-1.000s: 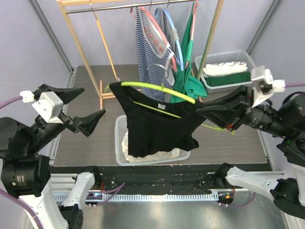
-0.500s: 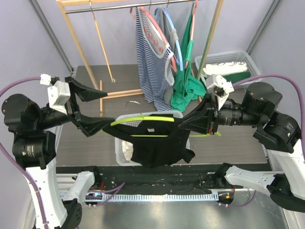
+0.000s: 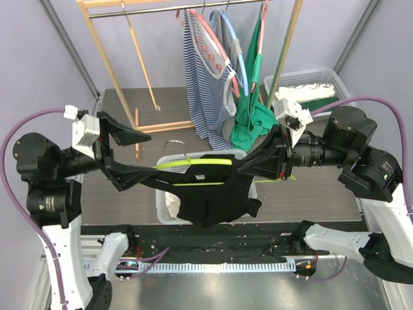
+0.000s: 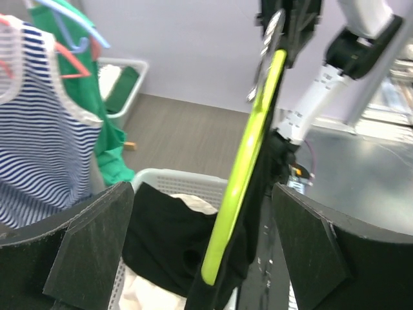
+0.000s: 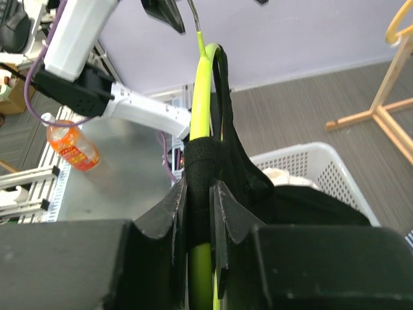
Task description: Remove the tank top from the hanger
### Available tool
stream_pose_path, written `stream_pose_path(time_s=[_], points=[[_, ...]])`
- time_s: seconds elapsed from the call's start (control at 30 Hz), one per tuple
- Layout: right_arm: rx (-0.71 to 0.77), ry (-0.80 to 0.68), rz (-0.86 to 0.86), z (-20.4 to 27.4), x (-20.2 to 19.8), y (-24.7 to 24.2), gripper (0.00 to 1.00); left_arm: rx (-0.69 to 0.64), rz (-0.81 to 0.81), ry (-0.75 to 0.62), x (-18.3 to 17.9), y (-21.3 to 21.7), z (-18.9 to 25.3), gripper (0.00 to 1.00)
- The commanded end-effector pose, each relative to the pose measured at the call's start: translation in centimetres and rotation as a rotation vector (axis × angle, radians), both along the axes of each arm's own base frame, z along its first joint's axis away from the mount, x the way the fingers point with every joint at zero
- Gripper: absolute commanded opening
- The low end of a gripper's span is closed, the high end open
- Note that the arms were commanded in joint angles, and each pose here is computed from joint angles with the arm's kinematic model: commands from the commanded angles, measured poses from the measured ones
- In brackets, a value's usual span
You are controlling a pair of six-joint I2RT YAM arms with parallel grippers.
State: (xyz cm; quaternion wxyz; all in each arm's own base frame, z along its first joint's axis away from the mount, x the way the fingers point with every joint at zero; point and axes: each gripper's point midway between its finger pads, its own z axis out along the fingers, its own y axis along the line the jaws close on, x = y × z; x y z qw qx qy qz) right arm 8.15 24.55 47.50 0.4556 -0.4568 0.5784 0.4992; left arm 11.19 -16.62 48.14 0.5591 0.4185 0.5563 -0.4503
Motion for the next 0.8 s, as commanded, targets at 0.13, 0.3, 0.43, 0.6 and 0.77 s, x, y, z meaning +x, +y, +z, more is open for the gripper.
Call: stream_pose_path(time_s=[0.13,0.3,0.43,0.6,0.77], points=[[0.181,-0.111,0.035,5.9,-0.8,0.2,0.01,-0.007,0.054,-0.050,-0.4,0.1,-0.6,0.92],[0.190,-0.079,0.073,6.1,-0.8,1.0,0.01,0.001,0.021,-0.043,-1.0,0.0,-1.4,0.92],[0.194,-0.063,0.086,6.2,-0.9,1.2,0.01,0.004,-0.002,-0.021,-1.3,-0.1,-1.7,0.90],[0.219,-0.063,0.097,6.7,-1.0,1.3,0.01,0.005,-0.012,-0.006,-1.3,-0.1,-2.4,0.85],[0.234,-0.060,0.109,7.0,-0.9,1.7,0.01,0.006,-0.014,-0.004,-1.2,-0.1,-2.6,0.81]])
